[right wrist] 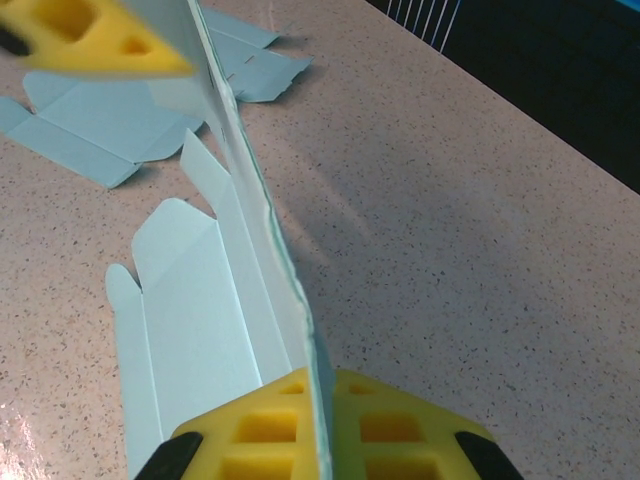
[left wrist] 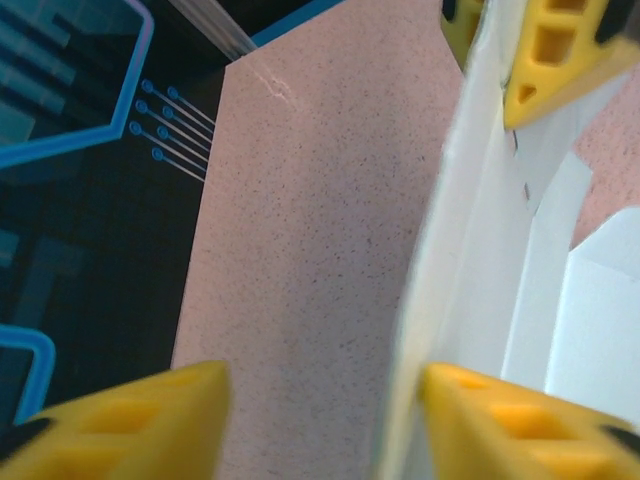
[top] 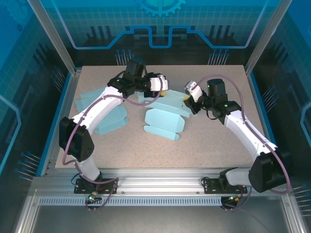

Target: Fold the paper box

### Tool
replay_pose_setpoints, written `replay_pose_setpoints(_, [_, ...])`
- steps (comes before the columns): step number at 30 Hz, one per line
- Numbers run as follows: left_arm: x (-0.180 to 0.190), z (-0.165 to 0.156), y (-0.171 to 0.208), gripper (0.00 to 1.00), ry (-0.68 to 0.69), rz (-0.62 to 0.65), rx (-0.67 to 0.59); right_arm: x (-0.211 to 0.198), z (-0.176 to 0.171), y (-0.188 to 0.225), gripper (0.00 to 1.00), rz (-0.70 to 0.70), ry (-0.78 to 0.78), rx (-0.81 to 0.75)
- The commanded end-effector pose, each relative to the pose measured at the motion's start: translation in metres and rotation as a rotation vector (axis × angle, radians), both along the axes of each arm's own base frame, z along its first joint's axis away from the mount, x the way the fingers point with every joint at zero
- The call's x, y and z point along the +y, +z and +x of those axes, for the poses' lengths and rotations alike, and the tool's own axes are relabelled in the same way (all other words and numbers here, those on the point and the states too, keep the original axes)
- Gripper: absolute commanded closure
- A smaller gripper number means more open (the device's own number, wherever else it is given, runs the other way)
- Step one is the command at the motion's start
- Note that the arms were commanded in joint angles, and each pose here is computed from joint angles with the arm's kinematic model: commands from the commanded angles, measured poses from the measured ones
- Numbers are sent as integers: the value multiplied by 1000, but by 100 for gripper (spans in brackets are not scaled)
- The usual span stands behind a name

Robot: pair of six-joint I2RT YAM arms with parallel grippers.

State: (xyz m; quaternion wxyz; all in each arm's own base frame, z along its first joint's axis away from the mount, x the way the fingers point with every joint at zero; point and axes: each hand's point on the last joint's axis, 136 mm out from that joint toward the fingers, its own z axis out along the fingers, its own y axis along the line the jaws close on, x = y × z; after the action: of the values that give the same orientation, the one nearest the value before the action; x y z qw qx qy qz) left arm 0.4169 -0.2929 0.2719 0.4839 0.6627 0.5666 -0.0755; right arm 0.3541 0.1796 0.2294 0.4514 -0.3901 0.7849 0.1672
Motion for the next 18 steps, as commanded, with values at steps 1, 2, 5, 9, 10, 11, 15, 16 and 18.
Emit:
replay_pose_setpoints(1, [-3,2,-10,65,-9,54,7,7,1,5,100,-7,27,-11])
replay_pose_setpoints(2, [-4,2,-11,71,-11,58,8,7,2,4,100,-8,26,-8])
replay_pose_setpoints(5, [-5,3,-16,93,-5,62,13,7,3,1,100,-10,25,-1])
replay_pose_setpoints(9, [-3,7,-21,100,16,59,1,6,8,-5,100,-11,4,8])
replay_pose_setpoints(10, [-3,8,-22,100,23,56,-6,5,9,-5,100,-9,-5,9])
replay_pose_setpoints(11, [-3,9,-23,100,29,53,-12,4,11,-6,100,-6,-17,10])
replay_pose_setpoints(15, [-1,11,-29,100,57,39,-30,-4,14,-10,77,18,-88,32])
replay_pose_setpoints(16, [0,10,-31,100,62,34,-32,-7,14,-11,69,26,-115,40])
replay_pose_setpoints(18, [0,8,-34,100,66,23,-34,-13,12,-12,61,42,-157,51])
